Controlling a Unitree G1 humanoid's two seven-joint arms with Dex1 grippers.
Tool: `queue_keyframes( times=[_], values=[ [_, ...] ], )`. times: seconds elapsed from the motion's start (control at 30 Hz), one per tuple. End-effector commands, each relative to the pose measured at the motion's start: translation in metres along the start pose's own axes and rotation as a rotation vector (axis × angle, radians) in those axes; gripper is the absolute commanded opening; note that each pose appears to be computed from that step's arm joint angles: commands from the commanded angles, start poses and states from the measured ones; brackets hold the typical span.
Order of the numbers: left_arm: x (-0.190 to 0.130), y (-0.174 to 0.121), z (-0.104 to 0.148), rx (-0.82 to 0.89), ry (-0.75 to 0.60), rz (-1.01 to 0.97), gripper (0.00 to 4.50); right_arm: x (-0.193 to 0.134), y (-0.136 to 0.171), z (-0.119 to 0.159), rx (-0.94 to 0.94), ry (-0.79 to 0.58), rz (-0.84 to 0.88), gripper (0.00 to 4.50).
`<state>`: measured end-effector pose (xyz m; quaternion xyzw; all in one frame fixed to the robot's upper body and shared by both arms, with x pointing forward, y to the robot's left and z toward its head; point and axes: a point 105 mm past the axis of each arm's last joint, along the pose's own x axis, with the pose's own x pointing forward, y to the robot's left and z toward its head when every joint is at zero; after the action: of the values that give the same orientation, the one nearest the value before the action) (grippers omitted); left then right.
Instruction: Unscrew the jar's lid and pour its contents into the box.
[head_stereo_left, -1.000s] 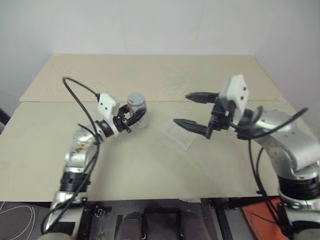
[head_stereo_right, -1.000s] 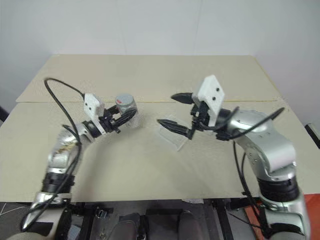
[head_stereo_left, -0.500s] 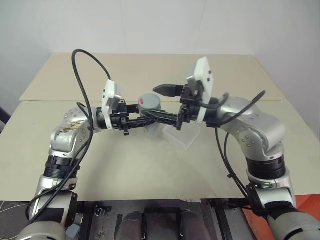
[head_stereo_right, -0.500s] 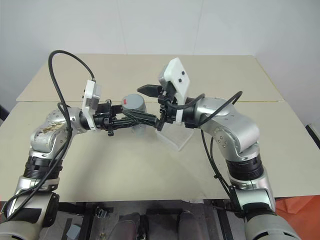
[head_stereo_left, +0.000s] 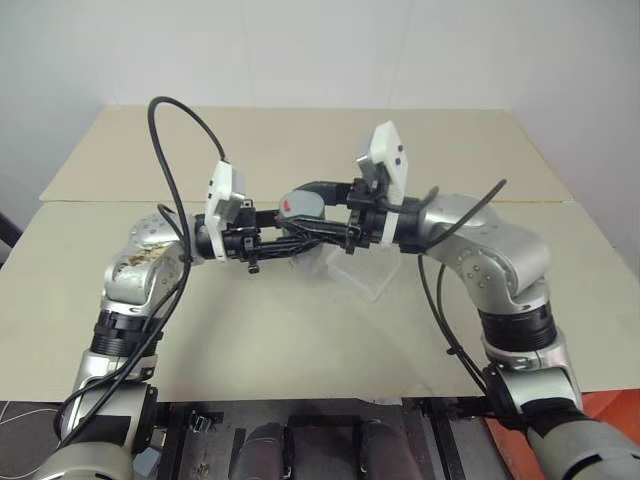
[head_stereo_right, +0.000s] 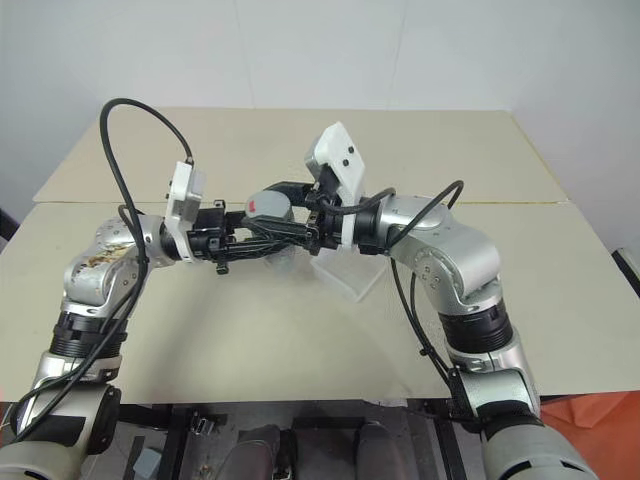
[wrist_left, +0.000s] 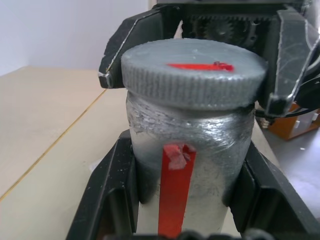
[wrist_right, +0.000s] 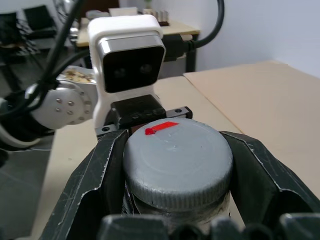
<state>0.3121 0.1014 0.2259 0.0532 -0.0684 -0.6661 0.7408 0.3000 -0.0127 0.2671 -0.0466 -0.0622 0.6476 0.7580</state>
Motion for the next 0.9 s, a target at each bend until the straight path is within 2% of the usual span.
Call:
queue_keyframes(
  times=[0.03, 0.1, 0.2, 0.33, 0.4, 0.5, 0.53, 0.73, 0.9],
  values=[
    [0.004, -0.021, 0.033, 0.042, -0.082, -0.188, 1.93, -0.009, 0.022, 0.025, -0.085, -0.104, 0.325, 2.75],
    [0.003, -0.035, 0.039, 0.017, -0.083, -0.312, 1.93, -0.013, 0.029, 0.028, -0.087, -0.129, 0.515, 2.75],
    [0.005, -0.046, 0.041, 0.011, -0.062, -0.406, 1.93, -0.015, 0.032, 0.033, -0.091, -0.159, 0.684, 2.75],
    [0.011, -0.052, 0.04, 0.024, -0.038, -0.454, 1.93, -0.001, 0.024, 0.026, -0.127, -0.132, 0.71, 2.75],
    [0.011, -0.05, 0.037, 0.031, -0.029, -0.432, 1.93, 0.003, 0.018, 0.022, -0.145, -0.121, 0.669, 3.48],
    [0.009, -0.046, 0.034, 0.034, -0.021, -0.385, 1.93, 0.004, 0.011, 0.021, -0.158, -0.125, 0.583, 4.31],
    [0.007, -0.044, 0.032, 0.033, -0.018, -0.363, 1.93, 0.002, 0.009, 0.021, -0.17, -0.126, 0.545, 4.44],
    [-0.002, -0.027, 0.023, 0.048, 0.01, -0.208, 1.93, -0.018, -0.001, 0.018, -0.202, -0.116, 0.269, 4.44],
    [-0.006, -0.009, 0.013, 0.075, 0.017, -0.06, 1.93, -0.032, 0.008, 0.021, -0.214, -0.113, 0.108, 4.44]
  ],
)
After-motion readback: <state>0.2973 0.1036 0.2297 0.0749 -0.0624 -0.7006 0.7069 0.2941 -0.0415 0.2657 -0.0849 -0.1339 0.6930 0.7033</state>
